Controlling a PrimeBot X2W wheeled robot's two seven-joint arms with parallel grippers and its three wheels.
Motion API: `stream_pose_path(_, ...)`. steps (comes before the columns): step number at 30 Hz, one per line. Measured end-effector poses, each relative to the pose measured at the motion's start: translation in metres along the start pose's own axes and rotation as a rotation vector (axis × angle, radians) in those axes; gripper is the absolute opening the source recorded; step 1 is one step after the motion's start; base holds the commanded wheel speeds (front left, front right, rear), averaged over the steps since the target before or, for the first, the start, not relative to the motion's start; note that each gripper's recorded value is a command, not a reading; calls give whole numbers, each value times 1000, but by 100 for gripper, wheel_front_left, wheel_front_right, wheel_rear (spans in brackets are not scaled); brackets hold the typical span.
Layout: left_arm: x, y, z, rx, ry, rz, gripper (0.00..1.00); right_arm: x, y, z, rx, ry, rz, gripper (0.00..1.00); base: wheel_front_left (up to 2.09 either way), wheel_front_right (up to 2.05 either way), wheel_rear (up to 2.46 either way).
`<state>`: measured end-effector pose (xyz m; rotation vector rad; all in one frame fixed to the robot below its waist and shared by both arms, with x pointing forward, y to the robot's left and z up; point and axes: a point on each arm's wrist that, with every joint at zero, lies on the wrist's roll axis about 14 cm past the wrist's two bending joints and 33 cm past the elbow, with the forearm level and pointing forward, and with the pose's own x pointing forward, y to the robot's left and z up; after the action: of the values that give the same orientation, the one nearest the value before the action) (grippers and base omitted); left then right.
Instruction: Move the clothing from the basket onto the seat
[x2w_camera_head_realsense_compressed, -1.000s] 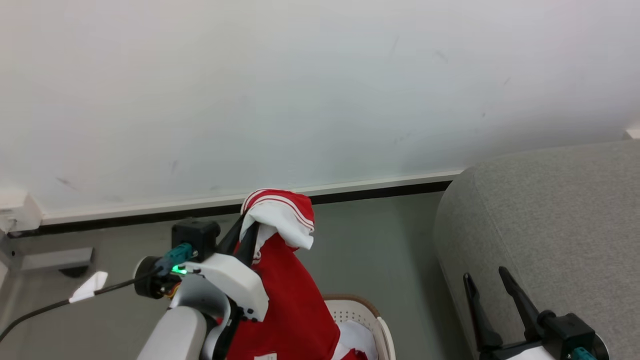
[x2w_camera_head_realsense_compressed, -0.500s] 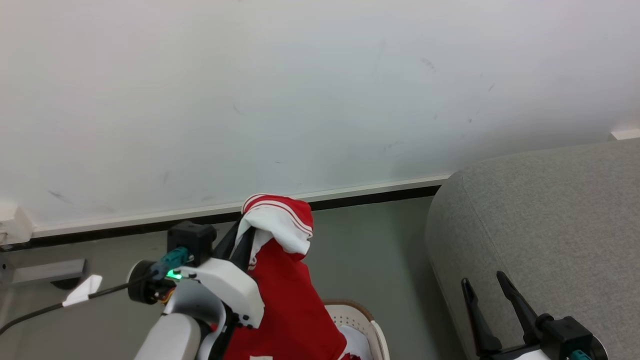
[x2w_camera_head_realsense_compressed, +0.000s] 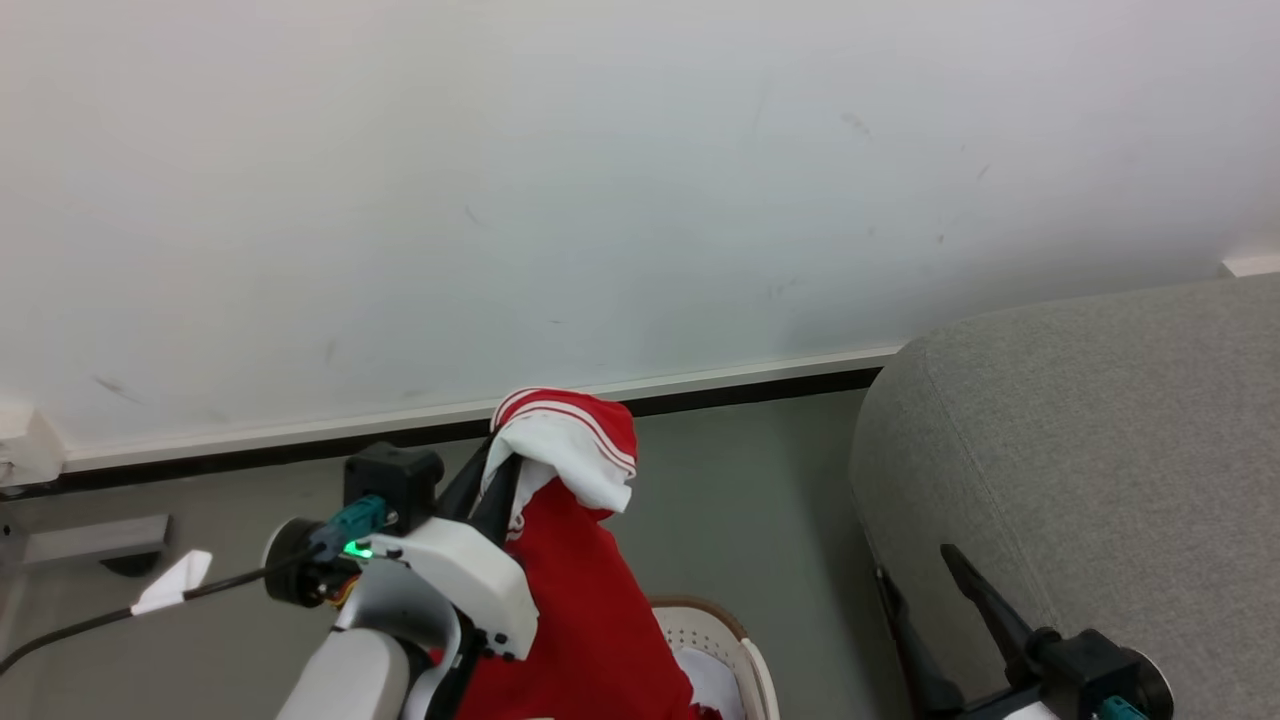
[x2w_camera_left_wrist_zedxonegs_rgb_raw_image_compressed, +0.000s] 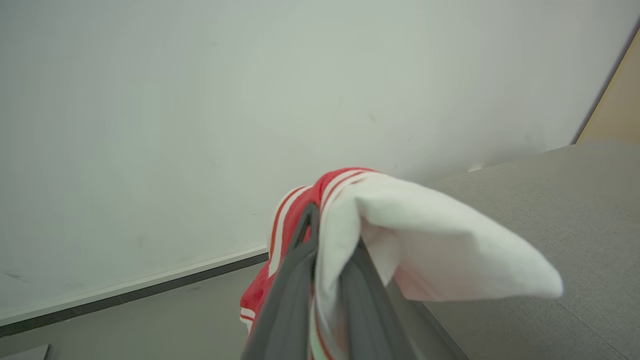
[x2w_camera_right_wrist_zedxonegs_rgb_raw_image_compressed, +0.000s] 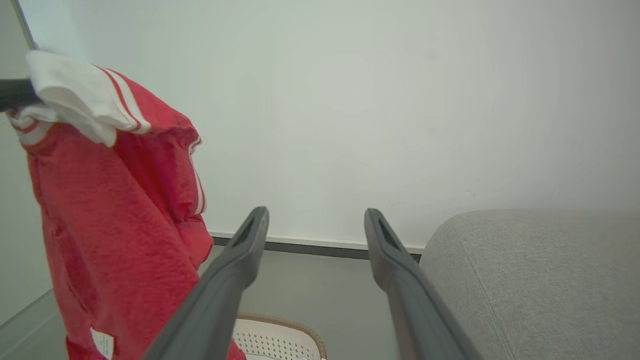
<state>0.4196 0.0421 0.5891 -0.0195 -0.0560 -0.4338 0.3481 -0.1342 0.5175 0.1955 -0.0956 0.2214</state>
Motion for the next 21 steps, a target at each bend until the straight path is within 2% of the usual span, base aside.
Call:
stream_pose_path(13, 0, -22, 13, -2, -30, -64, 0, 25, 70, -5, -113, 76, 356, 100, 0, 0, 0)
stream_pose_path(21, -2, -41, 17, -7, -33, -118, 0, 39, 108, -16, -164, 145, 517, 100, 0, 0, 0)
